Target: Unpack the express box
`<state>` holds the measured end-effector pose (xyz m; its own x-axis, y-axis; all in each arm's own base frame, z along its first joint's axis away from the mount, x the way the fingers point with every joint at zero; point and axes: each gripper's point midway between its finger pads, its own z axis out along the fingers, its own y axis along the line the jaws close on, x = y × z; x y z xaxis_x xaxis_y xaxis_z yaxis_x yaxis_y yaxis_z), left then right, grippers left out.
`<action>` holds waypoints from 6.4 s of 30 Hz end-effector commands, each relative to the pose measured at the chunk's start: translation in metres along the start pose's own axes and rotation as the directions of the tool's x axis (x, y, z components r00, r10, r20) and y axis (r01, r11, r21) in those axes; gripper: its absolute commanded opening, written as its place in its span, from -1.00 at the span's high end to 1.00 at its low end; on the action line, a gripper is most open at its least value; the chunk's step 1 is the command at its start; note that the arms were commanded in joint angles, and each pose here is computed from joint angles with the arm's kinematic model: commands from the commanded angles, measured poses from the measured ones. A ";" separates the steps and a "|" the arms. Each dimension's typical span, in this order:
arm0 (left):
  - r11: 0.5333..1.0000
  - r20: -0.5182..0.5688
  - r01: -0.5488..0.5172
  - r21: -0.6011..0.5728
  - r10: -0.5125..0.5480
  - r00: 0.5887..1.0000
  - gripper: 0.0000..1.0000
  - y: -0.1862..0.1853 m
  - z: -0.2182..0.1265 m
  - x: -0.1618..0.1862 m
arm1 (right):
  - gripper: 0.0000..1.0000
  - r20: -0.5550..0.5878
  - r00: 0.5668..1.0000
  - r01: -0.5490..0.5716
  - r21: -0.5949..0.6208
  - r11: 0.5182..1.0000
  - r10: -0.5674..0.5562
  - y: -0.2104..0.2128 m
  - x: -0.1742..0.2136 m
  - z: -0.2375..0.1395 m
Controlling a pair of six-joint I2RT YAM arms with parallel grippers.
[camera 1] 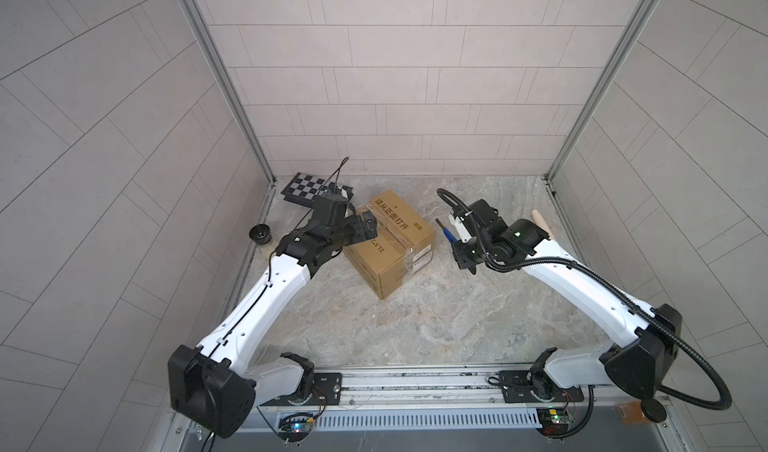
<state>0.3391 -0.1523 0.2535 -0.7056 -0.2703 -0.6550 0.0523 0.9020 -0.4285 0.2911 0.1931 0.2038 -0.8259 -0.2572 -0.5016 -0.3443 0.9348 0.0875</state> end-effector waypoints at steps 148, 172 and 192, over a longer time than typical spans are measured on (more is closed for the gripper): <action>0.969 0.118 0.172 0.180 -0.195 0.974 -1.00 0.013 0.009 -0.020 | -0.21 0.382 0.921 -0.075 -0.011 0.997 0.073 -0.015 -0.078 -0.018; 0.883 0.065 0.370 0.289 -0.404 0.913 -0.99 0.048 0.033 0.007 | -0.30 0.314 0.898 0.304 0.068 0.950 -0.309 0.148 -0.090 0.016; 0.897 0.045 0.372 0.238 -0.393 0.919 -1.00 0.060 0.041 0.021 | -0.20 0.282 0.871 0.268 0.412 0.871 -0.402 0.094 -0.128 0.007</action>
<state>0.3667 -0.1245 0.2399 -0.5690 -0.6332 -0.5246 0.0811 0.5917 -0.8021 0.3577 0.3455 0.2426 -0.4667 -0.5355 -0.7039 -0.4267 0.8335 -0.3512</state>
